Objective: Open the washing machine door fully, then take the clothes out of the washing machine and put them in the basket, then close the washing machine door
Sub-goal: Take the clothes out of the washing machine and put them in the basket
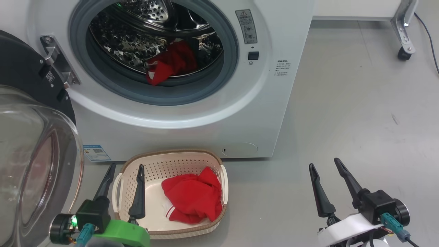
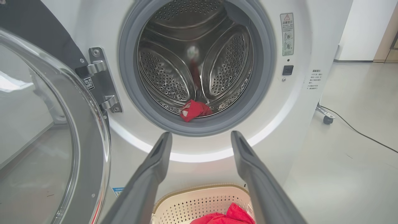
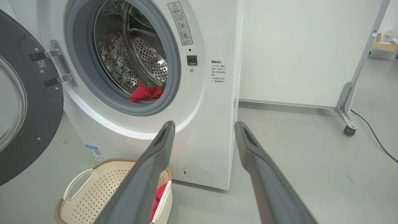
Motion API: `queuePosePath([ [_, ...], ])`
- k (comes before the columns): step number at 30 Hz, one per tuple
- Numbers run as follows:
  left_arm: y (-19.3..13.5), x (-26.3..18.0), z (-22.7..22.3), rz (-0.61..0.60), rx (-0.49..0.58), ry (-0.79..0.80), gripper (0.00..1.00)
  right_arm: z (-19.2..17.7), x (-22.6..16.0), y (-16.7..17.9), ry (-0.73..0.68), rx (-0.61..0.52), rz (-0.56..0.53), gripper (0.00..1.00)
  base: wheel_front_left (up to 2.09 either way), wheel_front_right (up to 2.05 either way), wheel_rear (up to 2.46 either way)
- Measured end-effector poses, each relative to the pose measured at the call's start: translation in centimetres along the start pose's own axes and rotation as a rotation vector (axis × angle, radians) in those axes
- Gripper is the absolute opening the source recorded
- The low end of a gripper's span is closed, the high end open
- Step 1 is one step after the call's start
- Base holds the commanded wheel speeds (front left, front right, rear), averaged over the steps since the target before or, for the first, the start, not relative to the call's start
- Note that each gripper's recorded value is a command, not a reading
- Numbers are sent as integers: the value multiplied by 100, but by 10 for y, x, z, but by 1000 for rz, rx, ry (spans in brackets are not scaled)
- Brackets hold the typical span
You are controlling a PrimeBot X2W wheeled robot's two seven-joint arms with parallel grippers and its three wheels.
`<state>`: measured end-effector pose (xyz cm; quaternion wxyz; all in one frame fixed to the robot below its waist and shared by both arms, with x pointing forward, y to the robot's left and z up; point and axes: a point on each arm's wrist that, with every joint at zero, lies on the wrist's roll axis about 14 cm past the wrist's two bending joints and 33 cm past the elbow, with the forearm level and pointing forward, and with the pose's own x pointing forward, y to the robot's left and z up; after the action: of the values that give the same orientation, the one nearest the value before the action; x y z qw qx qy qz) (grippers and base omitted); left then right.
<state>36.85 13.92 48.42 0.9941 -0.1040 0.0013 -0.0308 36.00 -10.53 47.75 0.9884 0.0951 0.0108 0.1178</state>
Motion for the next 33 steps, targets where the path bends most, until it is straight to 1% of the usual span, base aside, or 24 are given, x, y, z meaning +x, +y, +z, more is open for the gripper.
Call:
queuePosePath([
  [4,2,-7,4,7,-1,-11,100,1,-4,5,-3,0,11,100,0,0,0],
  [11,2,-18,4,10,-4,-12,100,1,-11,6,-2,-3,-1,100,0,0,0],
  [33,-2,-21,7,1,-8,-11,100,3,-12,1,-8,-5,-26,100,0,0,0],
])
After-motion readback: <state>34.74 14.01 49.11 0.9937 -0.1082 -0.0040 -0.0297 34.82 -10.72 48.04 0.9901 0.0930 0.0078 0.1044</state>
